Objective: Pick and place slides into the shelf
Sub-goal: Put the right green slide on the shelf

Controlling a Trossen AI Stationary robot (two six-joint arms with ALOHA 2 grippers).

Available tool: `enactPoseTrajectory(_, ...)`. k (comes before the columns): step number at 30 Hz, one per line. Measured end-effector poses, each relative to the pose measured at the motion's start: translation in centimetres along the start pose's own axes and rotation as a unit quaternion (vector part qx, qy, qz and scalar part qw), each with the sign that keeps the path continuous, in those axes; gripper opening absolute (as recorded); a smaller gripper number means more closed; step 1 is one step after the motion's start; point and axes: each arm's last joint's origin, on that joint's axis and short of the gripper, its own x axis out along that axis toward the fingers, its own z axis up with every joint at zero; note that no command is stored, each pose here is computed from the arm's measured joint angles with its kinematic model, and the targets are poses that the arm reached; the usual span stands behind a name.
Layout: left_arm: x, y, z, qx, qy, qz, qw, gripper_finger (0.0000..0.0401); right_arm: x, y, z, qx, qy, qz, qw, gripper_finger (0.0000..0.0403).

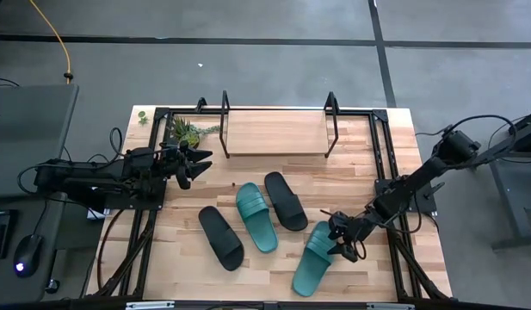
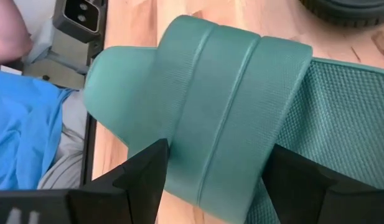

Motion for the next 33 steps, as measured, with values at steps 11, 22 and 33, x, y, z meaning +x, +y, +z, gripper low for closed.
enactPoseTrajectory(11,0.0,0.0,0.0,0.0,0.0,0.0,1.0,0.0246,0.3,-0.1,-0.1,0.007,0.002,-0.006,1.0,0.017)
enactPoseTrajectory(22,0.0,0.0,0.0,0.0,0.0,0.0,1.0,0.0246,0.3,-0.4,0.0,0.007,0.004,-0.015,1.0,0.0007)
enactPoseTrajectory(33,0.9,-0.1,-0.4,0.016,0.014,-0.017,1.0,0.0246,-0.4,-1.1,1.5,0.024,0.013,0.017,0.999,0.0002)
